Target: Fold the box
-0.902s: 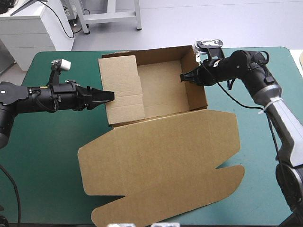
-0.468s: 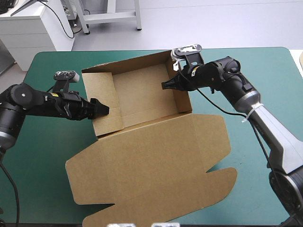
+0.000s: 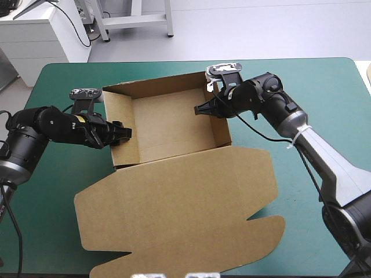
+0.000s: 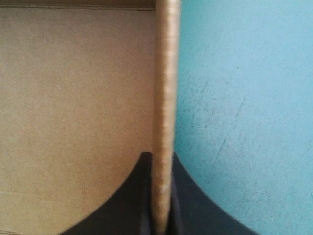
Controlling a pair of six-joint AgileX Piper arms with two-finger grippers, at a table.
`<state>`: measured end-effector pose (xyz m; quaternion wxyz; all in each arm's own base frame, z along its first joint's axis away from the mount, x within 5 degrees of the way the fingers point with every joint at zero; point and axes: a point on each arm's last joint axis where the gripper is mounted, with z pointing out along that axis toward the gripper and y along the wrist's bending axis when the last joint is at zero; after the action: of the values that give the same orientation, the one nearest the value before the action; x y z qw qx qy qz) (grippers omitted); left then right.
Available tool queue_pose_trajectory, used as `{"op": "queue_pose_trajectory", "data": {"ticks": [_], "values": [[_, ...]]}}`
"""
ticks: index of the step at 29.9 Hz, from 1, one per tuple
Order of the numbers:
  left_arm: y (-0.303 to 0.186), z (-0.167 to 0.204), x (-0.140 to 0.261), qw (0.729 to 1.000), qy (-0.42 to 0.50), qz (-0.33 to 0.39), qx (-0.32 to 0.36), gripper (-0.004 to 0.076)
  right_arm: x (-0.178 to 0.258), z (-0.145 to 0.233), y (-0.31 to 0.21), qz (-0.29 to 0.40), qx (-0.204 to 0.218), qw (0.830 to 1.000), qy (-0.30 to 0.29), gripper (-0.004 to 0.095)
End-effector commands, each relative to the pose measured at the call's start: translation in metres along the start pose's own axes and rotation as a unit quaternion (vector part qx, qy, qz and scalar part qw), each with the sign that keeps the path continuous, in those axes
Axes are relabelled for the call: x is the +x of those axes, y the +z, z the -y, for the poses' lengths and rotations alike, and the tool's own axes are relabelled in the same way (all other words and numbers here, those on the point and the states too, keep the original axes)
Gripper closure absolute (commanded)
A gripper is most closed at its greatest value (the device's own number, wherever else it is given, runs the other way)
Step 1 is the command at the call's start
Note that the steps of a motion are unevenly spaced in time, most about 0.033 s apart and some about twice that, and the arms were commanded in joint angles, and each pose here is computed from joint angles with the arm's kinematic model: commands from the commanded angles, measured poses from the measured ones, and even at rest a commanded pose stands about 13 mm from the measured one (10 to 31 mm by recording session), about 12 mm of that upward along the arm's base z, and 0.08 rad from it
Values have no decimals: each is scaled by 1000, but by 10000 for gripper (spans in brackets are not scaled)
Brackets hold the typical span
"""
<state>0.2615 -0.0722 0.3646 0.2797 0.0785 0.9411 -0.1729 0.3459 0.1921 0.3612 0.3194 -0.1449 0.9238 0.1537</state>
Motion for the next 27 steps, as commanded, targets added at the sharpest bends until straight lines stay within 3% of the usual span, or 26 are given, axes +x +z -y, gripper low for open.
{"op": "queue_pose_trajectory", "data": {"ticks": [1,5,9,16,27], "values": [[-15,10,-9,998,-15,61,-4,442,-12,-9,-28,52,-26,998,6,923],[-14,13,-11,997,-10,71,-5,728,-10,-9,-28,40,-24,999,5,923],[-13,17,-11,997,-1,76,-1,731,-6,-6,-27,20,-7,1000,-5,923],[-7,27,-9,998,21,67,-4,731,3,10,-28,-37,69,996,-43,923],[61,19,-13,999,12,-14,-30,731,15,15,5,-109,89,990,-20,923]]}}
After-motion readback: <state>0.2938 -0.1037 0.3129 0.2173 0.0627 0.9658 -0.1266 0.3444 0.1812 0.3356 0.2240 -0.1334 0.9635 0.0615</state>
